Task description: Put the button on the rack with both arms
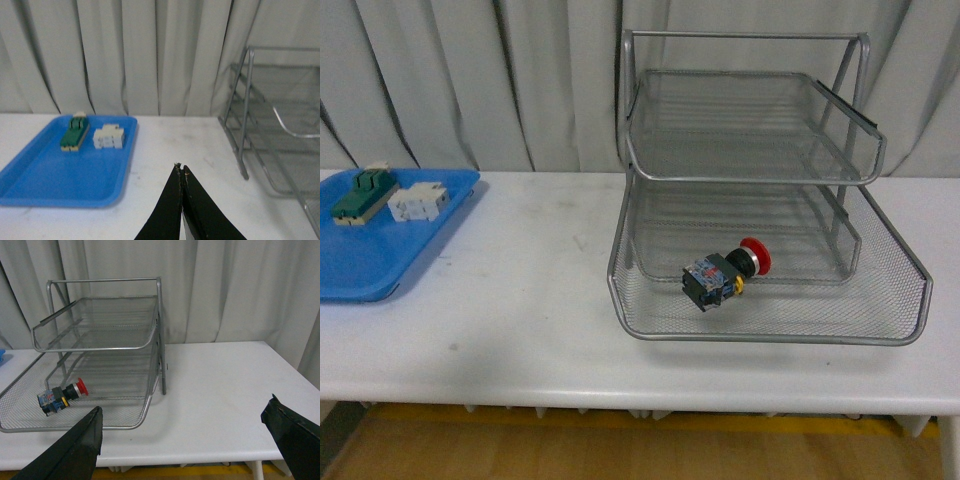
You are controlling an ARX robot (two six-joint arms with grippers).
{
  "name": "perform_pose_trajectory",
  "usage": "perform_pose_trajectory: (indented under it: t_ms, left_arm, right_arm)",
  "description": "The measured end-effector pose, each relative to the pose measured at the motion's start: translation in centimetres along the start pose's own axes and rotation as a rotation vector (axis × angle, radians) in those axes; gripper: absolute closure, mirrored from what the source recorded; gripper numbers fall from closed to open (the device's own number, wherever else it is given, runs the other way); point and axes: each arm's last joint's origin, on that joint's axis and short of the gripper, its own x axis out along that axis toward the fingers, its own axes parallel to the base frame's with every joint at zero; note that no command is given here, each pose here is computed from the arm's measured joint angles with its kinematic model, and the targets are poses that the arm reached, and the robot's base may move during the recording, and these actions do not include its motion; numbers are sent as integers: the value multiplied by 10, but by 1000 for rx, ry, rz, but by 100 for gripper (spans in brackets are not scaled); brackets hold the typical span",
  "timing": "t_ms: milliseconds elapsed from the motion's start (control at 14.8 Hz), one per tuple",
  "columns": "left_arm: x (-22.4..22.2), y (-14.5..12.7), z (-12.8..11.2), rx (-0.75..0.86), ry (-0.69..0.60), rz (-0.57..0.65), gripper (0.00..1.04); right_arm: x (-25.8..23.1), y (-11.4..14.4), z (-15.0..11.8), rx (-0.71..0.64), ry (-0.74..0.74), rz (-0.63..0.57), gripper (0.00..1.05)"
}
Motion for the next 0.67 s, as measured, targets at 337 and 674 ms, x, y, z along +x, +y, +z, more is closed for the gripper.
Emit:
perform_pose_trajectory:
  t_ms: [337,674]
  left_arm:
    - [-28,15,-10,1,5,-3,103]
    - [-46,25,-10,0,8,-5,103]
  right_arm:
    - [0,0,0,0,0,0,6]
    - [0,0,0,0,0,0,6]
